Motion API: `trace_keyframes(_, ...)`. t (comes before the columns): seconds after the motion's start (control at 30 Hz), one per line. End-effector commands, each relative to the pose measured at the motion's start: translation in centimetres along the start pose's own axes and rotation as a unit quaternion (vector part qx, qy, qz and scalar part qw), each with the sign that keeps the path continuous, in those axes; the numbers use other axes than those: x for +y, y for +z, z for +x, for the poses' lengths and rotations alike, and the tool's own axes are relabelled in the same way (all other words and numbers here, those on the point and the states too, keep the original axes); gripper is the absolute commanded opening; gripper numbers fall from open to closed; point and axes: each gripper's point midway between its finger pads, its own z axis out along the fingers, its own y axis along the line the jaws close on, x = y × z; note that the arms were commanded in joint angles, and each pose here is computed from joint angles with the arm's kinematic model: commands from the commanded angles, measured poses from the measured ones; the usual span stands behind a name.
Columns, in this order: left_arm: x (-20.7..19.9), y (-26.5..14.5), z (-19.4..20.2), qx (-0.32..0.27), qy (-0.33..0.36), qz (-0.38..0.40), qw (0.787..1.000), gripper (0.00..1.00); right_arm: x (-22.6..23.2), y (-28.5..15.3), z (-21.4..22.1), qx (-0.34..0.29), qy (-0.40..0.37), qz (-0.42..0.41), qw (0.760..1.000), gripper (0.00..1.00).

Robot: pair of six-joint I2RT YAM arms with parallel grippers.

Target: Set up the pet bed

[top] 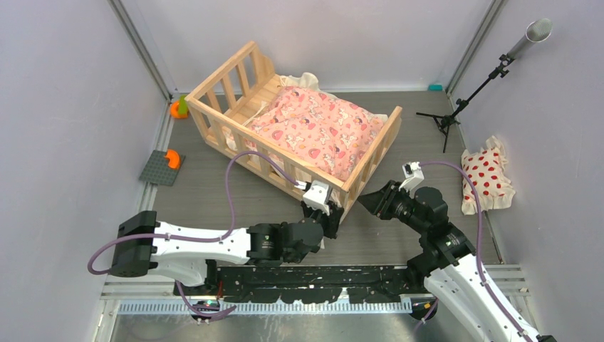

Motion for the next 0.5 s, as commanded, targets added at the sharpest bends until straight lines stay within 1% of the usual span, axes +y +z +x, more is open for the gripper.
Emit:
trace_keyframes(0.0,-0.6,-0.1,-3.1,-0.045,-0.03,-0.002,0.999,0.14,0.5,-0.1,-1.0,-0.02,-0.005,-0.008,1.0,0.27)
trace_keyframes(0.1,-0.3,-0.3,-3.1,-0.045,-0.027,-0.002,0.999,0.01,0.6,-0.2,-1.0,-0.021,-0.005,-0.009,1.0,0.27)
trace_keyframes(0.13,-0.1,-0.4,-3.1,-0.045,-0.026,-0.003,0.999,0.0,0.6,-0.2,-1.1,-0.022,-0.005,-0.009,1.0,0.27)
trace_keyframes(0.3,1.0,-1.6,-1.7,-0.018,-0.017,0.01,1.0,0.0,0.5,-0.1,-1.0,-0.022,-0.005,-0.007,1.0,0.27)
trace_keyframes(0.47,2.5,-3.6,0.6,0.033,-0.007,0.033,0.999,0.0,0.4,0.0,-1.0,-0.021,-0.007,-0.004,1.0,0.27)
